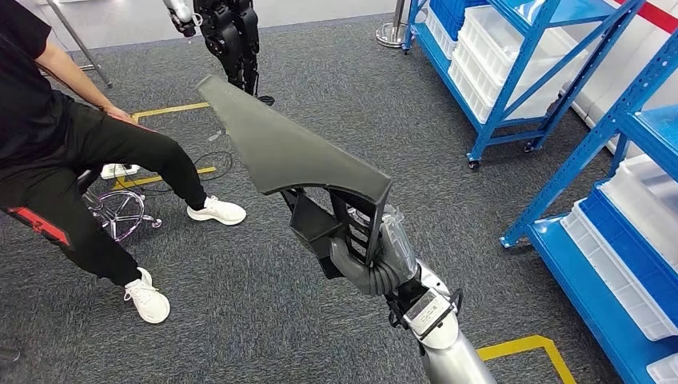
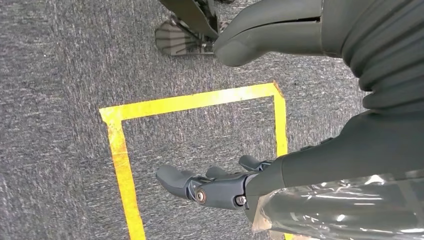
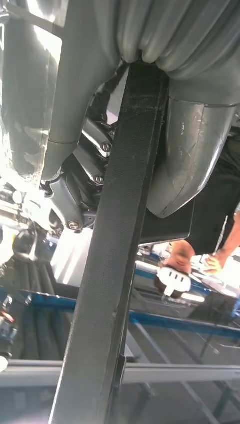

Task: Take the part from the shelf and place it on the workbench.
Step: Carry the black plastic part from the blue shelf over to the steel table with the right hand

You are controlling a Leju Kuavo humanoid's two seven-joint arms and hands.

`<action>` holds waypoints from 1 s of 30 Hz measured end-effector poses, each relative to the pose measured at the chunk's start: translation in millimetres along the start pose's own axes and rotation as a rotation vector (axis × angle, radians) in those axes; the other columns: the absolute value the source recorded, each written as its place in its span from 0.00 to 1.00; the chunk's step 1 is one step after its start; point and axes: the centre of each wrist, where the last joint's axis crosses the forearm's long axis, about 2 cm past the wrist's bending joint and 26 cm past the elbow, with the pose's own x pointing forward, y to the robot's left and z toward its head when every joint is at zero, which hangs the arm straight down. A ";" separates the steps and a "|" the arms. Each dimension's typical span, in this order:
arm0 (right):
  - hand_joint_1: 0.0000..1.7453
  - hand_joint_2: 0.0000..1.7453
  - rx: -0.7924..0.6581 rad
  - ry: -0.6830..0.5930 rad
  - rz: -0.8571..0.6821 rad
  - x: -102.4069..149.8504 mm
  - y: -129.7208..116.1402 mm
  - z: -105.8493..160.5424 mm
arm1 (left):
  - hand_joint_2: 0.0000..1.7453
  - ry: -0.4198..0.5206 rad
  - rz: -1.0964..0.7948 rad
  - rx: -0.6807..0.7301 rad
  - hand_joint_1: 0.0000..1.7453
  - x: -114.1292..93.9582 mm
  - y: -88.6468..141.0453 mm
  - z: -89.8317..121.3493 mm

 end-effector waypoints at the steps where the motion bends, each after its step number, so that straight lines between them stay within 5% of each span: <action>1: 1.00 1.00 0.000 -0.005 0.001 0.4 -0.5 -1.2 | 1.00 -0.002 0.000 0.000 0.00 0.8 0.1 -0.4; 30: 1.00 1.00 -0.051 -0.159 0.215 40.7 -48.3 -38.4 | 1.00 0.005 -0.004 -0.012 0.00 -0.5 -0.2 0.3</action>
